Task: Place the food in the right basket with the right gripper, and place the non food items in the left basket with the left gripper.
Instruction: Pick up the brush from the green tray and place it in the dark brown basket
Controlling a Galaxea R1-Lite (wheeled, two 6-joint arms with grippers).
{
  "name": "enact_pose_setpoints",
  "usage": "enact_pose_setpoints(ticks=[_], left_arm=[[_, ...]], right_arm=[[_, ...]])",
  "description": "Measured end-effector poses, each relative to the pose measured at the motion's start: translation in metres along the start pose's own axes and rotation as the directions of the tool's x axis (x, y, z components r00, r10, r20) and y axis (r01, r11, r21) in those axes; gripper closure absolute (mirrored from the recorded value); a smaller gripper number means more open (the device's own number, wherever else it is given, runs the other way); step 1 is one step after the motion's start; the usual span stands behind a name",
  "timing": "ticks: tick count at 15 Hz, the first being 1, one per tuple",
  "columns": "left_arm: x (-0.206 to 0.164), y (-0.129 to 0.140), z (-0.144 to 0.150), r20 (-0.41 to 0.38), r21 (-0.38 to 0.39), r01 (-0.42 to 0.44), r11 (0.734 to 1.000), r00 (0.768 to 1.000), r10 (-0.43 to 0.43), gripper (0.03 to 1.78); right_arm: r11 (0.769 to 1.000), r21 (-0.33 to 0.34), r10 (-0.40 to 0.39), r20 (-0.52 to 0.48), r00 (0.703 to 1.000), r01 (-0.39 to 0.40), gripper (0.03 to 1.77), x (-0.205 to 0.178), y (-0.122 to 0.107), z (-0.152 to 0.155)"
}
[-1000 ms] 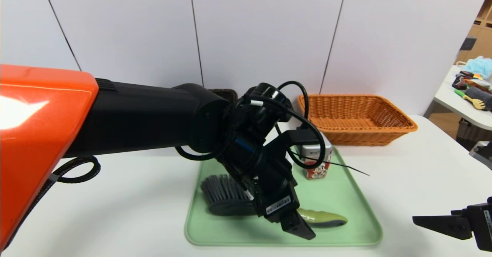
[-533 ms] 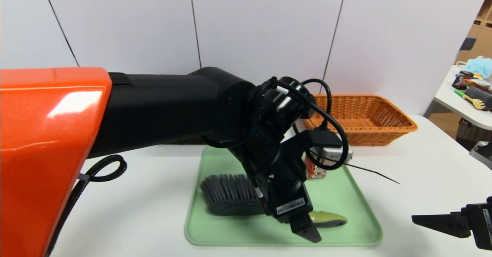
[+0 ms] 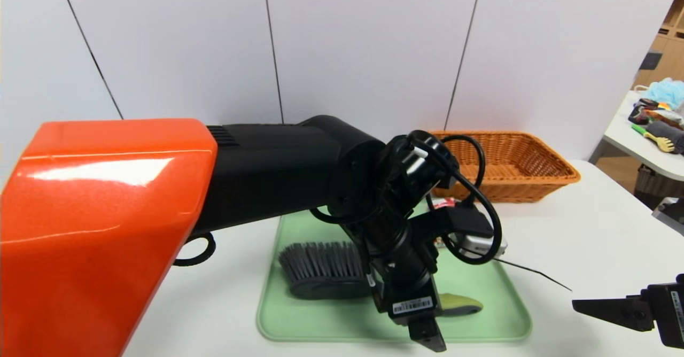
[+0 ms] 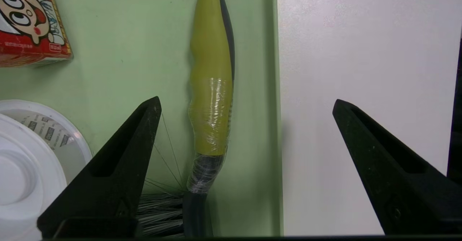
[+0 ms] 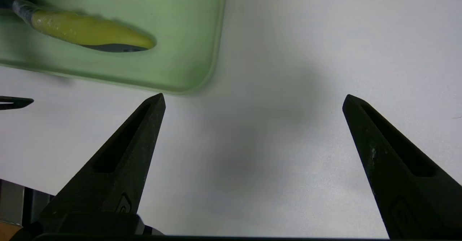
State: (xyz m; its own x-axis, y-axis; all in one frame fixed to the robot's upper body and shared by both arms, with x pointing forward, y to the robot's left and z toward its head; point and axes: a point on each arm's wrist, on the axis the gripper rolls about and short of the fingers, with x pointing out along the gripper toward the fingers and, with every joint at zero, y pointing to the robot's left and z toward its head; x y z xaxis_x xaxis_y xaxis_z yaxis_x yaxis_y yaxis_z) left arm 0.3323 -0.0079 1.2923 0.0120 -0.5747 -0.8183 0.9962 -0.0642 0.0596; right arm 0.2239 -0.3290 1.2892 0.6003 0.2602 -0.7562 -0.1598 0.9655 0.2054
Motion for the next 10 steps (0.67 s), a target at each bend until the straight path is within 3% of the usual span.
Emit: enact_pose_setpoints(ticks=[10], left_arm=[[0.016, 0.011, -0.007, -0.031, 0.002, -0.037, 0.999, 0.999, 0.037, 0.12]], right_arm=[[1.0, 0.003, -0.001, -0.01, 1.0, 0.001, 0.1, 0.001, 0.0, -0.003]])
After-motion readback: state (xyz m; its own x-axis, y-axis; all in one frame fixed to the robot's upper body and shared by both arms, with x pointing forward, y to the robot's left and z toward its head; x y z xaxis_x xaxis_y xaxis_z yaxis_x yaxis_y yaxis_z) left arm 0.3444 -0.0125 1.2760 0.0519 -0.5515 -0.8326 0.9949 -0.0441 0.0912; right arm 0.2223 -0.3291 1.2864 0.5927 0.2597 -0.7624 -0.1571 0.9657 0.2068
